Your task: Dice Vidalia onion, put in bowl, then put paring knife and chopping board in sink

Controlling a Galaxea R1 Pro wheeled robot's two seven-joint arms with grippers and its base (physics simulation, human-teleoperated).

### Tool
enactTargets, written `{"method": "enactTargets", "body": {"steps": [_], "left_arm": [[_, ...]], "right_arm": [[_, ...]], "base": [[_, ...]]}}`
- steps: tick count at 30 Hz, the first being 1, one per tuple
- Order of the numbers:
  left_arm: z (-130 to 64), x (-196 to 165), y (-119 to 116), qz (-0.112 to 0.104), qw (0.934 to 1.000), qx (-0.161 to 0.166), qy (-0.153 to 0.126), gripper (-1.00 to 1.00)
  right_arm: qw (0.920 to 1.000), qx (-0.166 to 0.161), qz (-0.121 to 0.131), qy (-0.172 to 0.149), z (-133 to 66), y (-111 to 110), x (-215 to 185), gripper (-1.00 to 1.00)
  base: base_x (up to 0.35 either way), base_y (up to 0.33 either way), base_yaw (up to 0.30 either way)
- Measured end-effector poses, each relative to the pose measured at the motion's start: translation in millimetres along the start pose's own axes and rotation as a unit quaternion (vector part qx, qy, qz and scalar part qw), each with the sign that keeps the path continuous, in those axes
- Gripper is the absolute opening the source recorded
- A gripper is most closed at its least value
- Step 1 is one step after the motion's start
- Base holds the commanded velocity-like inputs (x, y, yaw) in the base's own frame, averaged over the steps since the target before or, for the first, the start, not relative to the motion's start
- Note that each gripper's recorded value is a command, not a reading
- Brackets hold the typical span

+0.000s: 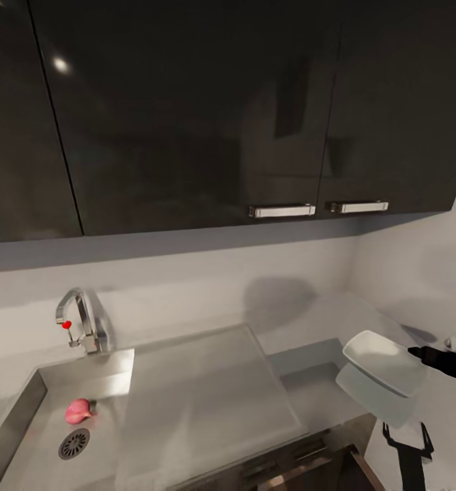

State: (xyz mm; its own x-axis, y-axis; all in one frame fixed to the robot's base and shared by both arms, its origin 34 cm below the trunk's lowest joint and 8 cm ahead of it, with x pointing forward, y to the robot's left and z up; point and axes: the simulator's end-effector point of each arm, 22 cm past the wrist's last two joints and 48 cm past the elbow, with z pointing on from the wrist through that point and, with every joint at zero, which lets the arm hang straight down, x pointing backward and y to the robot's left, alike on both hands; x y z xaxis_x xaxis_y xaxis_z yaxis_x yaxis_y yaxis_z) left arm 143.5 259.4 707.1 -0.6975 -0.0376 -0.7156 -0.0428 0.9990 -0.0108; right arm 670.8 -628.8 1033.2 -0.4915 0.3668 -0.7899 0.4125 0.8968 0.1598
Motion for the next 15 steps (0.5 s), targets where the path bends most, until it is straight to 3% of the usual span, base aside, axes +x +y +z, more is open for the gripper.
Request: {"method": "enactTargets", "body": {"steps": [15], "left_arm": [[-6.0, 8.4, 0.3, 0.0, 0.9999, 0.0, 0.016, 1.0]], "right_arm": [[0.9999, -0.006, 0.009, 0.004, 3.9, -9.1, 3.9, 1.0]], "base": [[0.0, 0.0, 0.0]]}}
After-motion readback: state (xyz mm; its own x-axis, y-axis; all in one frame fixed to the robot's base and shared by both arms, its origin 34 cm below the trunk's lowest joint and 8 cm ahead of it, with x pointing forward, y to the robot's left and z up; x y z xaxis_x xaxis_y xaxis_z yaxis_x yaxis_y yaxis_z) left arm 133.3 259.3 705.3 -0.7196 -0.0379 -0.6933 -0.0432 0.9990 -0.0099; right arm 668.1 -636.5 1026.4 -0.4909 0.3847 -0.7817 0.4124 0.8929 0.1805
